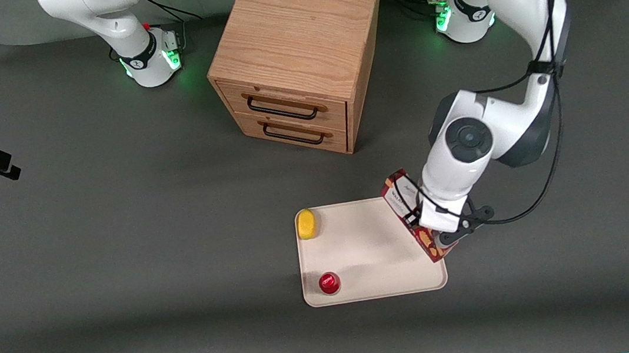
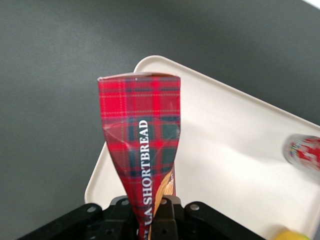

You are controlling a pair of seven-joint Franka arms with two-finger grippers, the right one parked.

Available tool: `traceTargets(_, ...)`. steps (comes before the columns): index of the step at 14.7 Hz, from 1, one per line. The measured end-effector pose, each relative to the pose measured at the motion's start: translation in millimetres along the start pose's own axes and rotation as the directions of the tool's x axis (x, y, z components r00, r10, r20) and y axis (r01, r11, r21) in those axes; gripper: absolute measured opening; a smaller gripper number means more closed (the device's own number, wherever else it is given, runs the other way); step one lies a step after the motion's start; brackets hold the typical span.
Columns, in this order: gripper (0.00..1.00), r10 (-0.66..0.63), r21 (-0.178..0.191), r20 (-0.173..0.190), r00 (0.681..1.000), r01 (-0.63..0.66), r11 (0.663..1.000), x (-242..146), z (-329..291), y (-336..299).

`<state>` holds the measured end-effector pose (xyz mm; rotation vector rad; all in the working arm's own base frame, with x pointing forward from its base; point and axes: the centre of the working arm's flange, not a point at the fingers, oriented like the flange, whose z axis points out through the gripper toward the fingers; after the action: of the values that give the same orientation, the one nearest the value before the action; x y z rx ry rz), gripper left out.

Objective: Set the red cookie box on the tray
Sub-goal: 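Lower the box onto the tray beside the yellow object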

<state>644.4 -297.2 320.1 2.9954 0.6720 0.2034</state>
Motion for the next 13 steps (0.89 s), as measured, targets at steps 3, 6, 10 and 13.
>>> traceTargets(3, 0.11, -0.016, -0.011, -0.005, 1.000, 0.016, 1.000, -4, 36, 3)
traceTargets(6, 0.11, -0.018, -0.013, 0.011, 1.000, 0.018, 1.000, -18, 66, 9)
traceTargets(10, 0.17, -0.012, -0.038, 0.007, 1.000, 0.012, 0.999, -25, 90, 12)
traceTargets(13, 0.29, -0.013, -0.044, 0.003, 1.000, 0.013, 0.999, -24, 90, 13)
